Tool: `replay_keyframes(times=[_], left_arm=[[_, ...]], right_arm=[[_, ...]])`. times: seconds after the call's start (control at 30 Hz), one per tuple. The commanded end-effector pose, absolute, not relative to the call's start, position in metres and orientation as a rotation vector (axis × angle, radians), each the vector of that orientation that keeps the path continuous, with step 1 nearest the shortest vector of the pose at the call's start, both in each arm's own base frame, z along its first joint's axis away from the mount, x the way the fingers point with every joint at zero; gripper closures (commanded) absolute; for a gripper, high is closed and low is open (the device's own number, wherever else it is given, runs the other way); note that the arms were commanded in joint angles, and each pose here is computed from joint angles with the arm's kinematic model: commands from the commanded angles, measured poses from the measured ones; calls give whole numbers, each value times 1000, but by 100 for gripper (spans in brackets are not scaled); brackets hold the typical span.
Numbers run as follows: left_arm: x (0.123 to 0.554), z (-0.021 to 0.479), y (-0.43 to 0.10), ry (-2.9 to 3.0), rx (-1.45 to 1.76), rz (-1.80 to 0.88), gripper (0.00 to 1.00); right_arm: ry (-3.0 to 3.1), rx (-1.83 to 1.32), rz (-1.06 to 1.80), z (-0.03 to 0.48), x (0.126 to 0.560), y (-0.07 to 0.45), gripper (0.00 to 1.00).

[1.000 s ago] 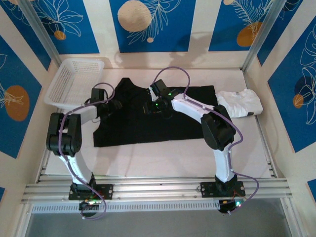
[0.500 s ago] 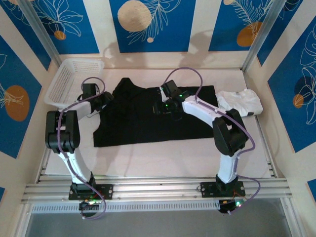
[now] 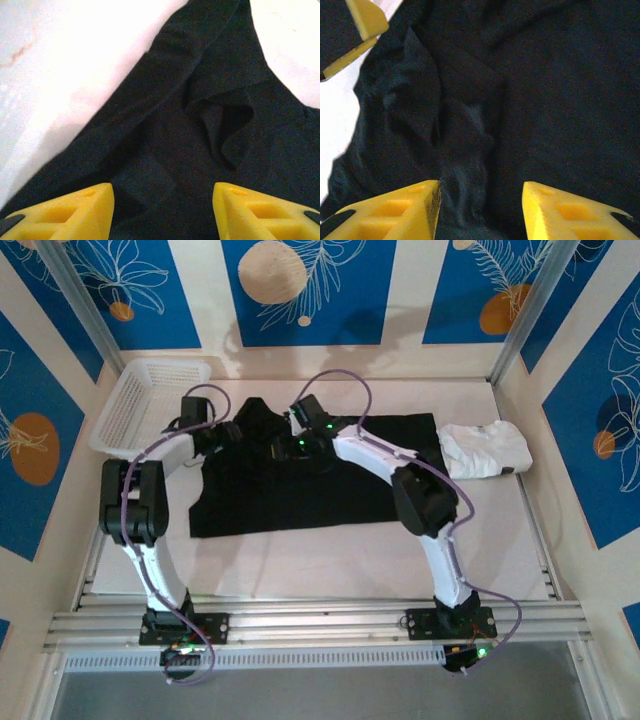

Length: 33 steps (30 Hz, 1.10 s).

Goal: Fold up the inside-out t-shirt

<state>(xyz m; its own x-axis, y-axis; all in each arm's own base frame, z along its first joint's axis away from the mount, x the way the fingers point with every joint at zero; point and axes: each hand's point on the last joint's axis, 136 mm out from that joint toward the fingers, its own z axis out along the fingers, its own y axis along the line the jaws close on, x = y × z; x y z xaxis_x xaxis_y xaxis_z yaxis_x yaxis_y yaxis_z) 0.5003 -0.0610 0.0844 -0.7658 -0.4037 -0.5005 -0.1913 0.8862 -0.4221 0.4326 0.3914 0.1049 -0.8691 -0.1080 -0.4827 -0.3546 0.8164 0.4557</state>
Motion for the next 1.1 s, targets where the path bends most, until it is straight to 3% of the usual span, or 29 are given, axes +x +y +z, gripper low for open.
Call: replay_keyframes(times=[0.0,0.3,0.5,0.6,0.83,1.07], left_arm=[[493,65,-57,2572,-359,-391,46],[504,52,-70,2630,-324,-461,52],[508,44,-72,2655,-321,-464,62],[510,41,-69,2662,-332,-438,70],[512,39,-65,2667,-336,-409,89],[514,50,-55,2642,-357,-394,100]], right_arm=[[2625,-220,820,95,447,403,52],[2700,-176,795,60,466,421,53],[2717,-184,808,52,470,427,60],[2716,-191,815,49,470,429,66],[2707,-165,865,52,477,427,92],[2666,-186,898,68,484,421,100]])
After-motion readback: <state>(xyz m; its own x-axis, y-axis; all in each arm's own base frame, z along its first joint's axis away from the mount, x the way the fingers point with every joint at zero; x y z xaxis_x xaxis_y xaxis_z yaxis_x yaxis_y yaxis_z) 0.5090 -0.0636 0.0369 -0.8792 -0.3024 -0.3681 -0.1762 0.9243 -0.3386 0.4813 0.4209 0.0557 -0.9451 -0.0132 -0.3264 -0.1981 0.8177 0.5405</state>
